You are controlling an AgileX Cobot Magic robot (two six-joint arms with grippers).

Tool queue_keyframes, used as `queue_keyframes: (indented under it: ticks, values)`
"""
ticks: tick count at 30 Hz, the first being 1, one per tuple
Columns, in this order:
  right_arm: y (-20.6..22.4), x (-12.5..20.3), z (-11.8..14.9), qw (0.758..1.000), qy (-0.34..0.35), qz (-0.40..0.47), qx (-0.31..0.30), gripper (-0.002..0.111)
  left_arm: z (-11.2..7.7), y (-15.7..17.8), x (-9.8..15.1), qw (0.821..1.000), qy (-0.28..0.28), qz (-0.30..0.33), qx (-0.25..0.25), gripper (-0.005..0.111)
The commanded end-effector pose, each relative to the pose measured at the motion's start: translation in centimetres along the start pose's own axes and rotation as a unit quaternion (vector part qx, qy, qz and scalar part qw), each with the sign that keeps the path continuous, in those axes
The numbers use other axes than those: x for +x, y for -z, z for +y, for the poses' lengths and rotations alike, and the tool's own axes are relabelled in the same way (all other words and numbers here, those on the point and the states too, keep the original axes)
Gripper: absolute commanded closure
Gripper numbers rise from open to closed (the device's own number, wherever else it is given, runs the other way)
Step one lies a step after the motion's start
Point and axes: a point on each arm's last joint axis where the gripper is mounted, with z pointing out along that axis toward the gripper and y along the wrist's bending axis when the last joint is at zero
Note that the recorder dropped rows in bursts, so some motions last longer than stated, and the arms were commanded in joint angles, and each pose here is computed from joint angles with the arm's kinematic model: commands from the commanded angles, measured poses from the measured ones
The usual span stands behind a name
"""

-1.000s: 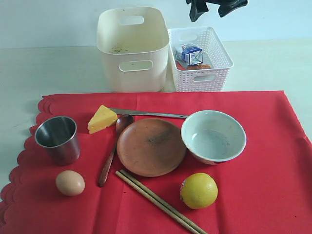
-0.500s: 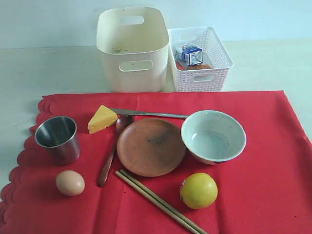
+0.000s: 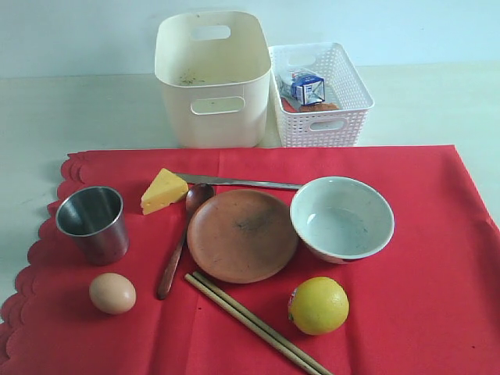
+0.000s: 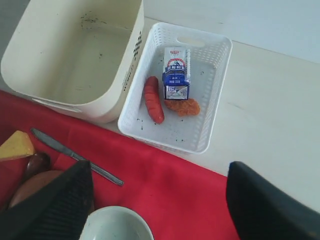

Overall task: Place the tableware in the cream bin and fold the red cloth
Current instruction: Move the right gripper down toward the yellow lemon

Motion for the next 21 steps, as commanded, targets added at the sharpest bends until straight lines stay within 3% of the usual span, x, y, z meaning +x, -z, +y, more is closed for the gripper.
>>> queue_keyframes:
  ticks: [1,15,21]
  values:
    - [2.8,1.5,0.2,1.000,0.013,-0.015,0.005,0.038,0.0,0.0,0.0,1.000,0.000,-0.003,0.003,0.106]
    - [8.6,7.2,1.3,0.998,0.043,-0.037,0.003,0.038,0.0,0.0,0.0,1.000,0.000,-0.003,0.003,0.106]
    - [10.1,9.5,2.5,0.994,0.088,-0.052,-0.043,0.038,0.0,0.0,0.0,1.000,0.000,-0.003,0.003,0.106]
